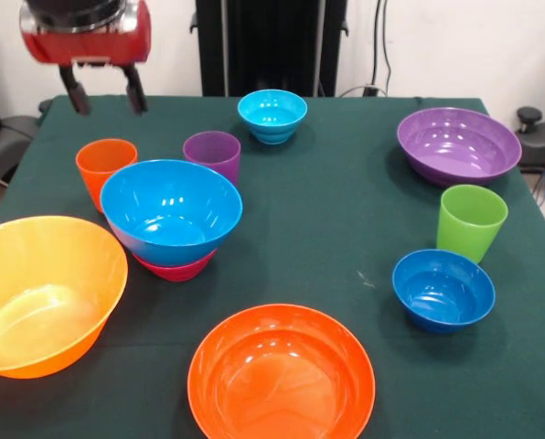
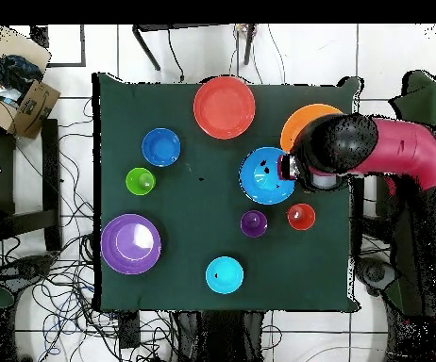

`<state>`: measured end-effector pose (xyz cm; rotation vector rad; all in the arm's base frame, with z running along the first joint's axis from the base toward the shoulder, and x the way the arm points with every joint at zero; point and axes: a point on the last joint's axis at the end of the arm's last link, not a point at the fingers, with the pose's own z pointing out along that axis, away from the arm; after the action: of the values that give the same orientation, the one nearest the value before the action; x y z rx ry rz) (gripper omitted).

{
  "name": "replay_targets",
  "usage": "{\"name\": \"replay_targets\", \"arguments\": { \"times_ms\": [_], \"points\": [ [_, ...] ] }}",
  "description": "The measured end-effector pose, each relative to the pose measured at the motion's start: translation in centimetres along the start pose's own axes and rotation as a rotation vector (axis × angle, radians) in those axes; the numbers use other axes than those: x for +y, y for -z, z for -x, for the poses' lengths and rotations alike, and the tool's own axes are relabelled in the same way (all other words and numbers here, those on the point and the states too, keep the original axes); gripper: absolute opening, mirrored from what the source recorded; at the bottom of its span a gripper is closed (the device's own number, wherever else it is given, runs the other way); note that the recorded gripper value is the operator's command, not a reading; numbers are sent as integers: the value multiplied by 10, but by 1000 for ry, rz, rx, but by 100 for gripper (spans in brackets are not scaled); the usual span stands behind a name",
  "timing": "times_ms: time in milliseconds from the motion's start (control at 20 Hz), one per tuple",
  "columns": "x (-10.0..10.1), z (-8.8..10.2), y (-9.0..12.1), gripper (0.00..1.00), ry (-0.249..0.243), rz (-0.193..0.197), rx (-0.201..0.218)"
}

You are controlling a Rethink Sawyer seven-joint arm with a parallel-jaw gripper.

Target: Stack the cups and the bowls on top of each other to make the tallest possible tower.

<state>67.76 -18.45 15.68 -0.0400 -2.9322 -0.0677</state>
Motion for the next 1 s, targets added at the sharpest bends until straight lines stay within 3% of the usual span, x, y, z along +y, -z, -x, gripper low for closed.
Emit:
{"name": "replay_targets", "arguments": {
  "times_ms": [300,550,1000],
  "points": [
    [13,-20,20,100,18,-21,8],
    [23,-28,24,100,33,-30,11],
    [60,-24,8,100,92,-43,-63]
  ]
}}
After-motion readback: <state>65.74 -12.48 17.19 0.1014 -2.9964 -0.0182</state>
